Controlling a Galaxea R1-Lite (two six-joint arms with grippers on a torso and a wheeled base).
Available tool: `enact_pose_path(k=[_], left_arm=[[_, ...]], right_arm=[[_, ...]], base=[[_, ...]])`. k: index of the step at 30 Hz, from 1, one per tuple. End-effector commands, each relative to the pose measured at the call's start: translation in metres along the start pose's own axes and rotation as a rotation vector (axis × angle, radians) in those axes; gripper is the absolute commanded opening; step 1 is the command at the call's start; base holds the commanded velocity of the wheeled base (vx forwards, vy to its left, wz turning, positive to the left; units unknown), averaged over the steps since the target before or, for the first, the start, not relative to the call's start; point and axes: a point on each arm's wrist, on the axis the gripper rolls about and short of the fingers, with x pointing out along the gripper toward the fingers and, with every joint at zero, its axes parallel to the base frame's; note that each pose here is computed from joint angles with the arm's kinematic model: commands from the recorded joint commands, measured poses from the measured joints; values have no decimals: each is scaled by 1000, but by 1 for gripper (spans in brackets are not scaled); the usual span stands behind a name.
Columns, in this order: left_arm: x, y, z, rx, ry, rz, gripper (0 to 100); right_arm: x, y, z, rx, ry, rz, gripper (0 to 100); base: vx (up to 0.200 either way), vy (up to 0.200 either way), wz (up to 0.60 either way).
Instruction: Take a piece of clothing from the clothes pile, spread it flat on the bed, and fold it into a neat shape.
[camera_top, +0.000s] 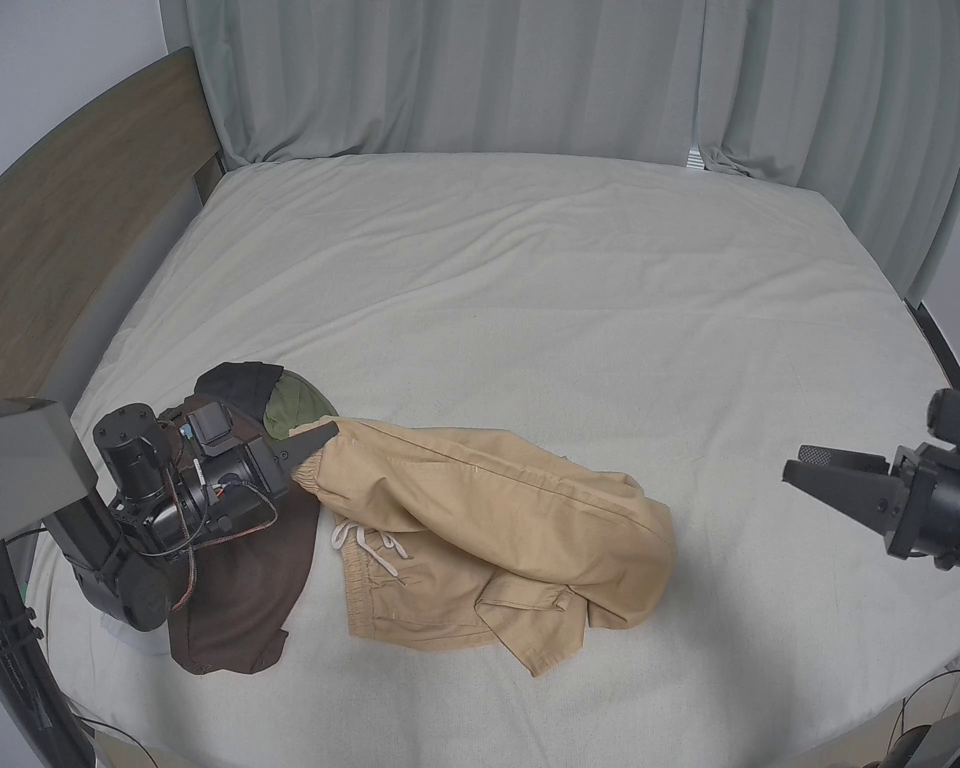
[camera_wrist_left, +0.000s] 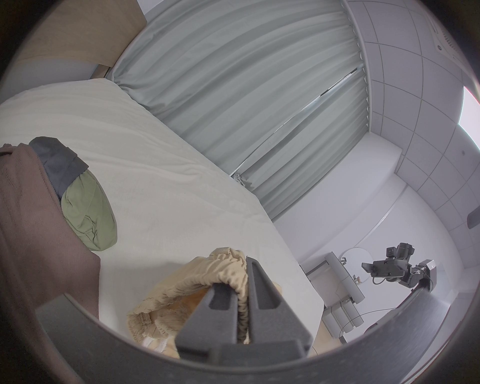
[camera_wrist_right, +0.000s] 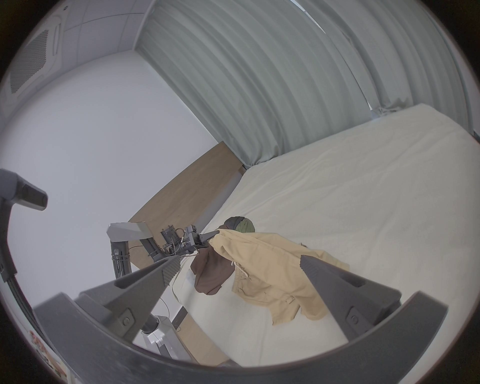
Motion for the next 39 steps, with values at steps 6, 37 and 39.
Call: enact_pose_path(k=[6,37,39], left_arm=[[-1,1,0,1,-2,1,0],[-5,10,5,-2,-22,30,0],[-5,11,5,-2,-23,31,0]], right_arm=[[36,-23,-19,94,97,-40,100],[81,-88,-76,247,253,-198,100],[86,-94,-83,248,247,-201,100]], base=[[0,0,0],[0,0,0],[0,0,0]])
